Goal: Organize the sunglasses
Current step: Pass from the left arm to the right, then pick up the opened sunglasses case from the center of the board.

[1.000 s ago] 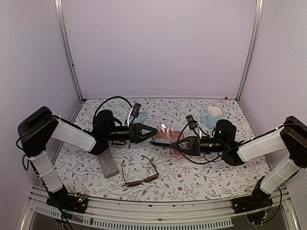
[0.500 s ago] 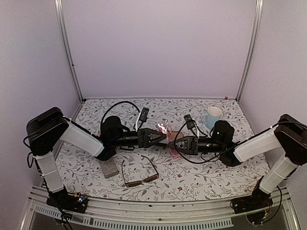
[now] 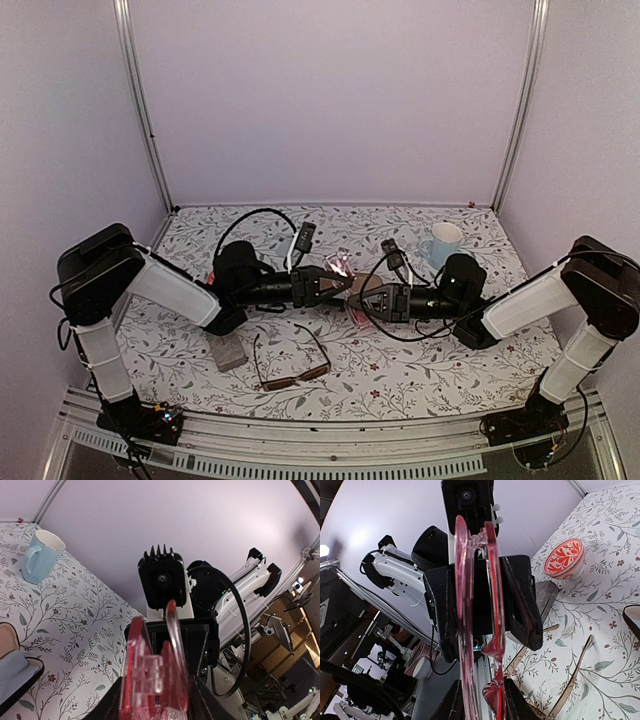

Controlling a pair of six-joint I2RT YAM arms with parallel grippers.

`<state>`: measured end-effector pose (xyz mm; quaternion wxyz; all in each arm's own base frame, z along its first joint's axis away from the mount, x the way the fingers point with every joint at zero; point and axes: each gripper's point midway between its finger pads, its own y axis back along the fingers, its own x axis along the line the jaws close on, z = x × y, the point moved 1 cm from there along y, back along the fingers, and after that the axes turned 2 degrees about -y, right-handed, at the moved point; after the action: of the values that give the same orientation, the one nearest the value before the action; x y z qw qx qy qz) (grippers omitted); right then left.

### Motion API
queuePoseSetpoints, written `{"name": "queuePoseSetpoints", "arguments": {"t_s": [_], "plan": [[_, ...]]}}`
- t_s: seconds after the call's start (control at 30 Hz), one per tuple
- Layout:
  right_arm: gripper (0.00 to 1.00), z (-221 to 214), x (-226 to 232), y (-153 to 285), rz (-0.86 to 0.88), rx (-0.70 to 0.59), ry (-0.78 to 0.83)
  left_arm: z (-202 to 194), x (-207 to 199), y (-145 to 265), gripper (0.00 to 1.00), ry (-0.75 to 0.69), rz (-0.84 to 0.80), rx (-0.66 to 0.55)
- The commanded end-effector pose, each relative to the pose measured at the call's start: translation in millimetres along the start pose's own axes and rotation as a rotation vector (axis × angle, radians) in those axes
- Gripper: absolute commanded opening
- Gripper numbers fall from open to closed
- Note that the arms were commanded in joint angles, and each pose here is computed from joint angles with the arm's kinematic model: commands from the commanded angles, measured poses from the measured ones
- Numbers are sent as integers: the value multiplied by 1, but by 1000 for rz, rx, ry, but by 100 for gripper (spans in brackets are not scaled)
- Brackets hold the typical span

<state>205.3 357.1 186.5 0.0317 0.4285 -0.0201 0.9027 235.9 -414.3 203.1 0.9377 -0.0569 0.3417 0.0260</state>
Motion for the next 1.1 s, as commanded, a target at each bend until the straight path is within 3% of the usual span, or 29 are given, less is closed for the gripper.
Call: {"name": "queuePoseSetpoints", "arguments": {"t_s": [0.0,0.23,0.63,0.9,1.07], "plan": [[26,7,5,-3,18,-33,15,-1,-6,-6,39,-28,-31,4],[32,6,1,-3,0,-35,3,0,-7,-6,29,-45,-31,5],[68,9,-13,5,-159,-20,33,22,1,4,21,-139,67,17],[74,40,-79,58,-595,-99,-17,39,16,17,19,-271,242,83],[73,53,-134,85,-943,-50,-30,53,27,29,19,-359,410,100]]}}
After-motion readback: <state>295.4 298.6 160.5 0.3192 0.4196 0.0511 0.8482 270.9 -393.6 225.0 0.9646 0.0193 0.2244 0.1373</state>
